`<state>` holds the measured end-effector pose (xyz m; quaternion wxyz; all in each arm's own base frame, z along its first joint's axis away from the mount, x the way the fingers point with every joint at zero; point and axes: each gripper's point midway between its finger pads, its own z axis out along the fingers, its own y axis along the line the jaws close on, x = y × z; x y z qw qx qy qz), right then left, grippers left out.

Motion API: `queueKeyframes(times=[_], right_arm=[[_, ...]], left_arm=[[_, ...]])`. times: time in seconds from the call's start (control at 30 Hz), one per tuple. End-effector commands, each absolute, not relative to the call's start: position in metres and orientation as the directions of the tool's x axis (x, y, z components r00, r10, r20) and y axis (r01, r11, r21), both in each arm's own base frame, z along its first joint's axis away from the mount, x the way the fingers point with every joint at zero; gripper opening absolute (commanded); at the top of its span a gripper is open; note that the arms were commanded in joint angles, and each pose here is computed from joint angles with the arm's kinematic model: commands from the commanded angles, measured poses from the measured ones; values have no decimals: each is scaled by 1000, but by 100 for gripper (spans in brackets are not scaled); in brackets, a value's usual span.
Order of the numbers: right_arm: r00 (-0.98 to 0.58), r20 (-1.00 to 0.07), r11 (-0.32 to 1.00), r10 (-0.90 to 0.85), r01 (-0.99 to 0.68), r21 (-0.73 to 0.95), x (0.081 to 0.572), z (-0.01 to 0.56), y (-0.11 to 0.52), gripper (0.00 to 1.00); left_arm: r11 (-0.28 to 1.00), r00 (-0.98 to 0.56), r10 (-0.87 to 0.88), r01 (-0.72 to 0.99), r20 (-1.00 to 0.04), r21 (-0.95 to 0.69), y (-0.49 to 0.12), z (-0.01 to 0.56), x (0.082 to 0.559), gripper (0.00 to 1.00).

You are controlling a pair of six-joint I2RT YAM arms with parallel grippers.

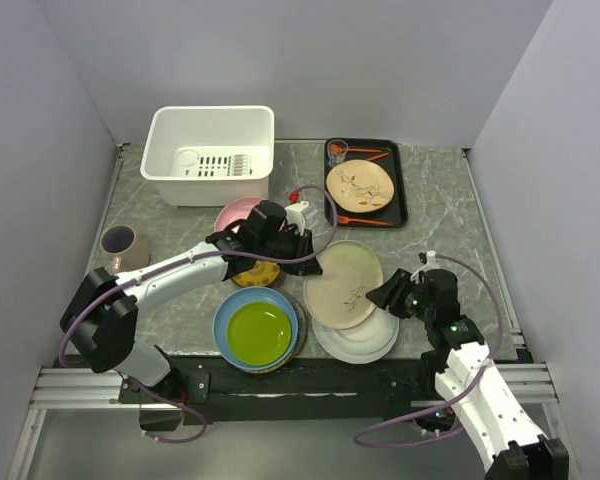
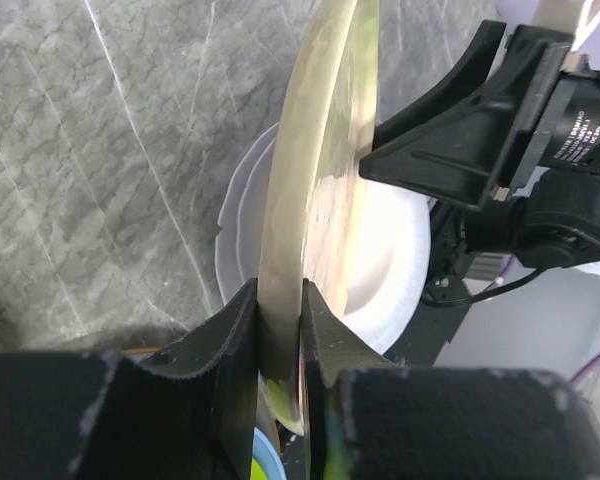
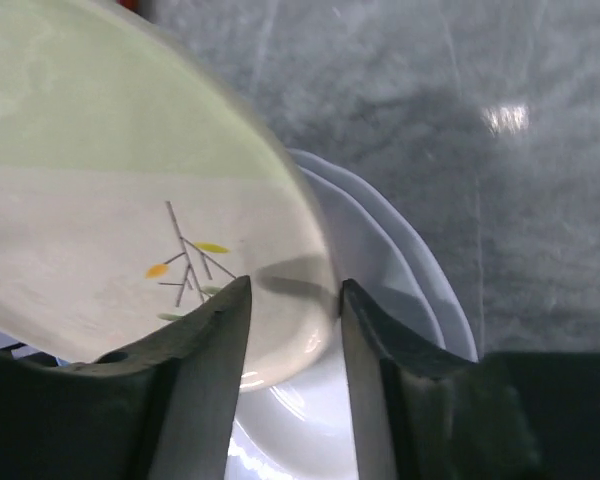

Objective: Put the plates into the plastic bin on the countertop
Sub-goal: Pick up the plate at the center of the board.

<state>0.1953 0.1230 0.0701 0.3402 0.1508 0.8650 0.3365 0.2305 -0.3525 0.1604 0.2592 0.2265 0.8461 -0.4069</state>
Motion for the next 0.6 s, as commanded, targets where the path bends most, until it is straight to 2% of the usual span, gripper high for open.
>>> queueKeyframes(times=[0.0, 0.2, 0.57], right_arm=[[-557, -652, 669, 514, -214, 711, 224, 161, 135, 58], [-541, -659, 675, 523, -210, 708, 222, 165, 132, 74], [-537, -658, 672, 529, -209, 711, 222, 169, 132, 79]], left_arm=[[551, -783, 141, 570, -606, -609, -343, 168, 224, 1], [542, -795, 83, 542, -601, -642, -333, 178, 233, 1], [503, -815, 11, 505, -580, -701, -322, 192, 247, 1]])
